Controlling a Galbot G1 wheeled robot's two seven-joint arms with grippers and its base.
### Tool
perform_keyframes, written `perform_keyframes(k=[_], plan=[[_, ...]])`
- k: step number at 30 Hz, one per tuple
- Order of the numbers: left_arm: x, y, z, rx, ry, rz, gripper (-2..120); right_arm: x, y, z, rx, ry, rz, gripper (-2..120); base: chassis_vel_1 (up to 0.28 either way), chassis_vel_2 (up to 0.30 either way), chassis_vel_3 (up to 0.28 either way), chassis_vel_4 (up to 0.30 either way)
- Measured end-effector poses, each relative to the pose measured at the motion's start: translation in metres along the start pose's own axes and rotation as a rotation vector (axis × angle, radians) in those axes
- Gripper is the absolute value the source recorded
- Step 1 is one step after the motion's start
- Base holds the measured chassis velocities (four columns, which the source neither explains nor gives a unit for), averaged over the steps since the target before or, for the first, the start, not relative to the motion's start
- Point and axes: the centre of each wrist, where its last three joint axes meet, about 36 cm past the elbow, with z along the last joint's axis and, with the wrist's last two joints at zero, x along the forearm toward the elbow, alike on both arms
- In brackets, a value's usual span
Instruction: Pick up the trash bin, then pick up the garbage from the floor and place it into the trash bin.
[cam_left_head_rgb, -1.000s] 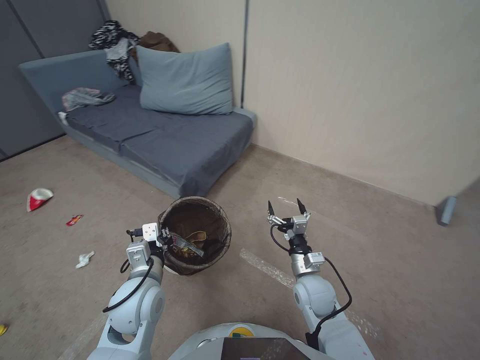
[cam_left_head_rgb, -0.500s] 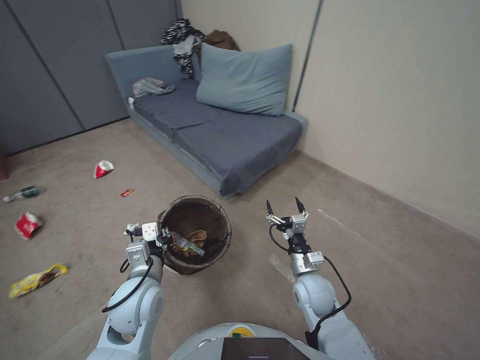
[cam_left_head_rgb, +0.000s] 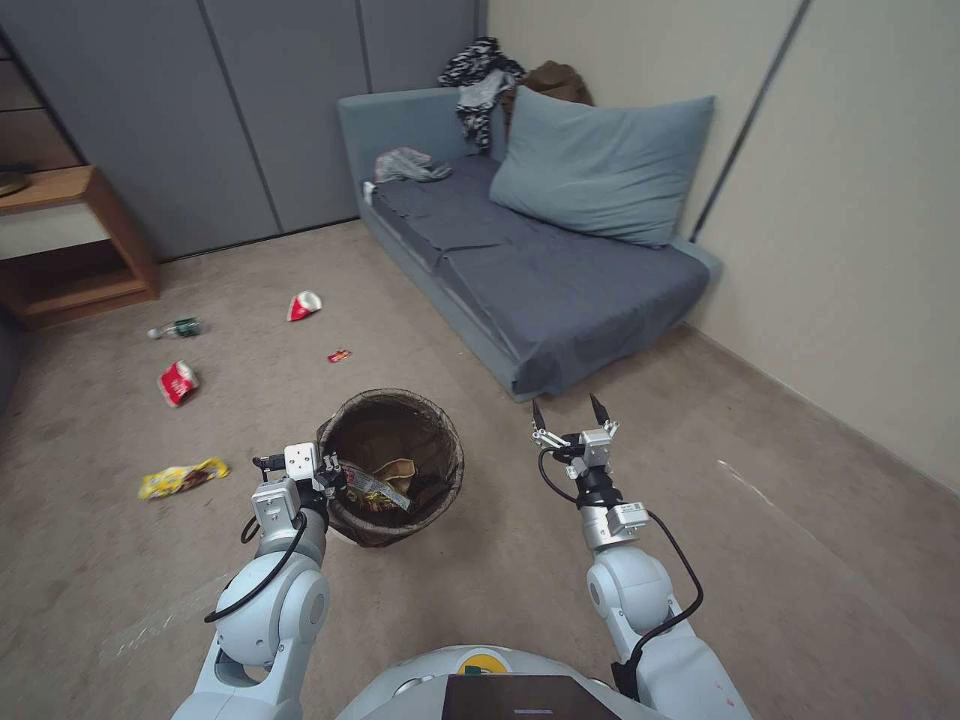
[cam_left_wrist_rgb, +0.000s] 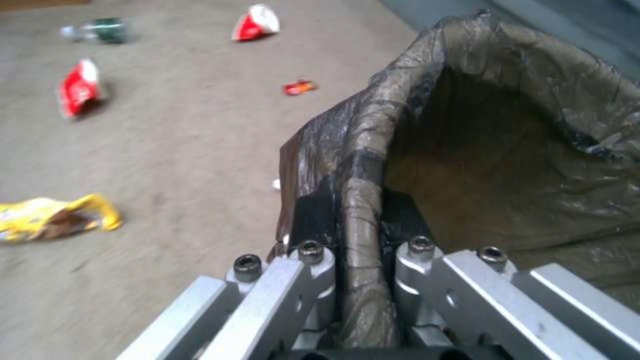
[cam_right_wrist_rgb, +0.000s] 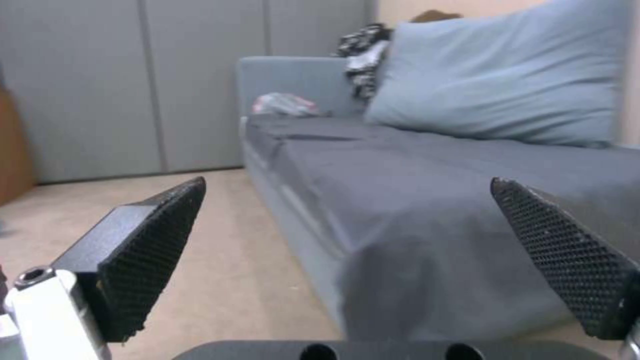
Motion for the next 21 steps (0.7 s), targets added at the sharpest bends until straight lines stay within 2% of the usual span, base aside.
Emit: perform_keyframes(k=[21], plan=[[-0.0022,0.0001,-0.0024,0.000,-0.003,0.002,5,-0.0047,-0.0006,0.0013,0.011,-0.015,-0.031,100,0.122,0.124,0.125,0.131]])
